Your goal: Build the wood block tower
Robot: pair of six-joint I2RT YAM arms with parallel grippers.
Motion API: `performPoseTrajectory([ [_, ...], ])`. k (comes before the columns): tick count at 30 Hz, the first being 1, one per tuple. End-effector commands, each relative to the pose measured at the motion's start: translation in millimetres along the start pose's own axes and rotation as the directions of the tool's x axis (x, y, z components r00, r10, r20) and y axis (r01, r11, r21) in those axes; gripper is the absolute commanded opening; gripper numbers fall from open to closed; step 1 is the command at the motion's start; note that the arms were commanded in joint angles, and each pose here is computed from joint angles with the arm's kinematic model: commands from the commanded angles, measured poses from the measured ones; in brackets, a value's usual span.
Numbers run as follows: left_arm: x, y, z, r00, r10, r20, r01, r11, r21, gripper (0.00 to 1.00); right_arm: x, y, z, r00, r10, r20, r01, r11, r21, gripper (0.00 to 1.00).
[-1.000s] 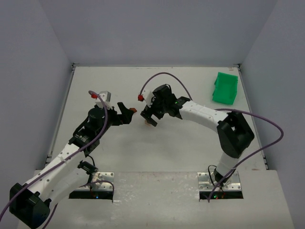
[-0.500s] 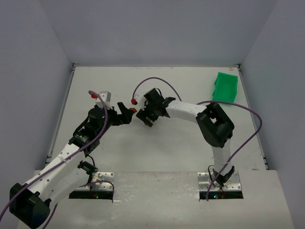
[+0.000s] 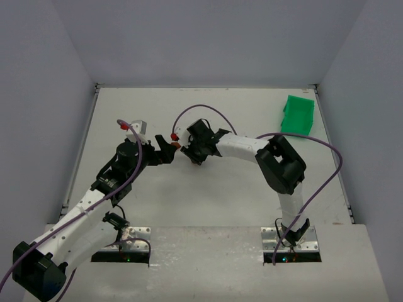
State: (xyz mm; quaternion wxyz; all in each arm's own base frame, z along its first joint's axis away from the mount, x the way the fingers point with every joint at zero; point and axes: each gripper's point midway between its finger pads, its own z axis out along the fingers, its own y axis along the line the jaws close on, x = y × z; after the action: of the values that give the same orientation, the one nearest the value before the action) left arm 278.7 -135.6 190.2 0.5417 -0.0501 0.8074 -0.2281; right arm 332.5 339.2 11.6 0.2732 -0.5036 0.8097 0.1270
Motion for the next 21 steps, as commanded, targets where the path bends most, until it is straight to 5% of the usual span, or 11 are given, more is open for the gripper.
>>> performPoseTrajectory([
  [1,-10.1,-4.9,-1.1,0.999,-0.014,0.040,0.013,1.000,0.020,1.00,-26.0,-4.5,-3.5,0.998,-0.005,0.067,0.003,1.000,0.025,0.27],
  [8,-10.8,-5.3,-2.9,0.999,-0.018,0.045,0.016,1.000,0.023,1.00,-38.1,-14.9,-27.7,0.994,0.038,0.101,-0.048,0.994,0.096,0.20],
  [14,-11.8,-4.3,-3.9,0.999,-0.021,0.050,0.020,1.000,0.017,1.00,-43.7,-59.0,-85.1,0.982,0.120,0.145,-0.159,0.940,0.301,0.17],
  [21,-13.8,-3.7,-5.7,0.998,-0.022,0.058,0.021,1.000,0.015,1.00,7.7,-135.9,-146.9,0.917,0.344,0.203,-0.398,0.822,0.407,0.17],
])
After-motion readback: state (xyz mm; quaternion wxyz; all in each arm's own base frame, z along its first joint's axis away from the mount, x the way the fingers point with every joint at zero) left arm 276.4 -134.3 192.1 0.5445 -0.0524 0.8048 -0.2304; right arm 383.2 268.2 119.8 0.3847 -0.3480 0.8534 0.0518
